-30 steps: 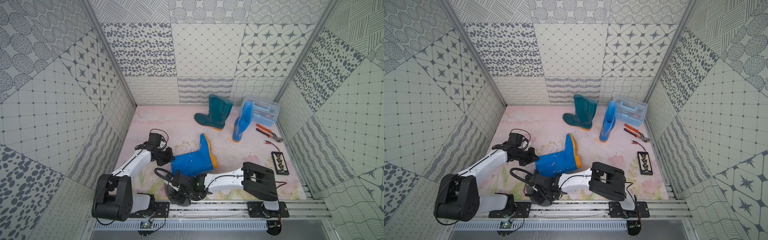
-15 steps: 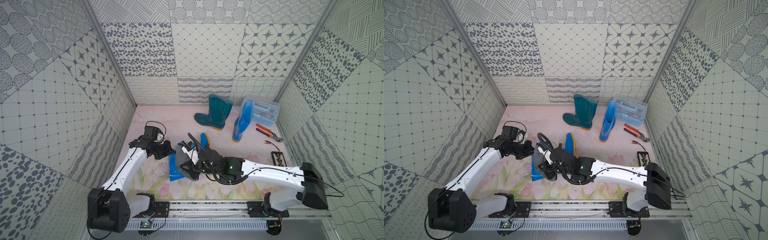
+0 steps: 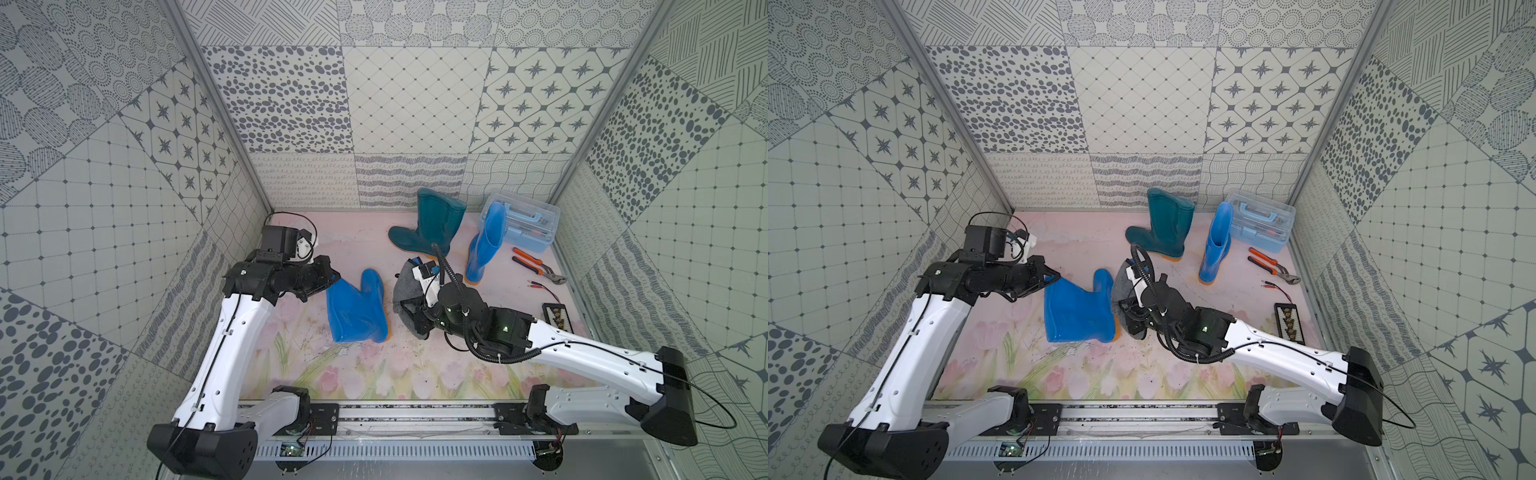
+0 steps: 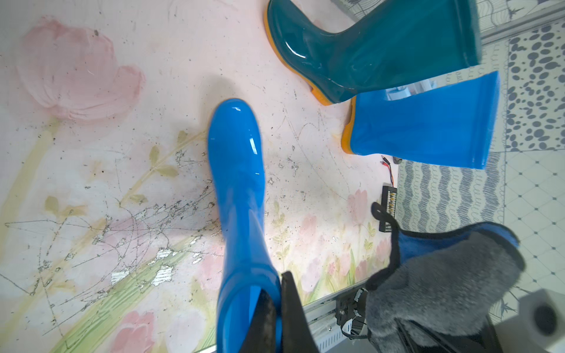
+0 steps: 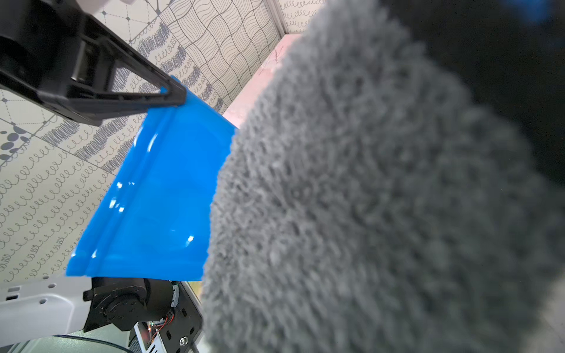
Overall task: Wipe the rubber boots with a cloth
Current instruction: Adjust the rubber boot at the center of the board.
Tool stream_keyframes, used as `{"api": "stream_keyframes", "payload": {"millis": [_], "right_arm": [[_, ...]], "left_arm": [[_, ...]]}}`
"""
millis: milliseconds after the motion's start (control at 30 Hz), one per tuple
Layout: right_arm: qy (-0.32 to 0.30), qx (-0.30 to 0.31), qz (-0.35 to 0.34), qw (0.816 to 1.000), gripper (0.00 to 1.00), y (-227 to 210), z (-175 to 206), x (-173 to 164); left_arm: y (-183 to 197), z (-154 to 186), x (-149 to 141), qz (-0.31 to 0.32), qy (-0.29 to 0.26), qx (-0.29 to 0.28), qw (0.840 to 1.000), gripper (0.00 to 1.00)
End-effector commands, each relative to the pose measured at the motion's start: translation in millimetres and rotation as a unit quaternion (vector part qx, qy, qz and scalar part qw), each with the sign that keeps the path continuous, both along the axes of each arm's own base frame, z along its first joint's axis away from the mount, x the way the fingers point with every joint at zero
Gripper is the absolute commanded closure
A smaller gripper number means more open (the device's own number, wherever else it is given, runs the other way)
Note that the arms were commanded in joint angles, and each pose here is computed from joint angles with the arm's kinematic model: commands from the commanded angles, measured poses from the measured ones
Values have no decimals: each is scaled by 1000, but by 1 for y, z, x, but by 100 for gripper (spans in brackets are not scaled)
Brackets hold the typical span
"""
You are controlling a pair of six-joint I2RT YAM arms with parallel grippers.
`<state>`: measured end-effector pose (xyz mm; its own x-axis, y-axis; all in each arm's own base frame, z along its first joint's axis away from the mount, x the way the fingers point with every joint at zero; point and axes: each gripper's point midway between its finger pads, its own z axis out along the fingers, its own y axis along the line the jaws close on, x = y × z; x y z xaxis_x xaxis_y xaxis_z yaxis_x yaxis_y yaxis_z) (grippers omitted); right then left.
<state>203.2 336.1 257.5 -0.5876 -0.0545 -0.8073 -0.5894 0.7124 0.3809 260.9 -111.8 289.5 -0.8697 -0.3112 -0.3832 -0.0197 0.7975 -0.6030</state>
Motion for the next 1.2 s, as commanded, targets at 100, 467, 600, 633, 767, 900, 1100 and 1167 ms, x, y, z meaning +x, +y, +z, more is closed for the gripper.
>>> {"api": "stream_keyframes", "payload": {"millis": [100, 467, 600, 633, 767, 900, 1100, 1167], "right_arm": [[-8, 27, -14, 999, 99, -9, 22, 3], [21, 26, -30, 999, 98, -29, 6, 3], [39, 21, -34, 998, 98, -39, -5, -1], [43, 20, -35, 998, 98, -42, -7, -2], [53, 16, -53, 997, 98, -58, -15, -4], [60, 12, -78, 995, 98, -78, -20, -5], [72, -2, -110, 991, 98, -106, -29, -10], [71, -7, -125, 990, 98, -117, -29, -11]], "left_arm": [[10, 58, -23, 6, -33, 19, 999, 100], [55, 17, -40, 52, 55, 155, 985, 100], [31, -1, -31, 43, 75, 104, 991, 100], [25, -2, -28, 43, 72, 100, 991, 100], [-14, -2, -19, 21, 62, 65, 996, 100], [-66, -13, -15, -10, 65, 50, 997, 100], [-134, -33, -10, -33, 69, 26, 997, 100], [-159, -42, -9, -48, 68, 20, 996, 100]]}}
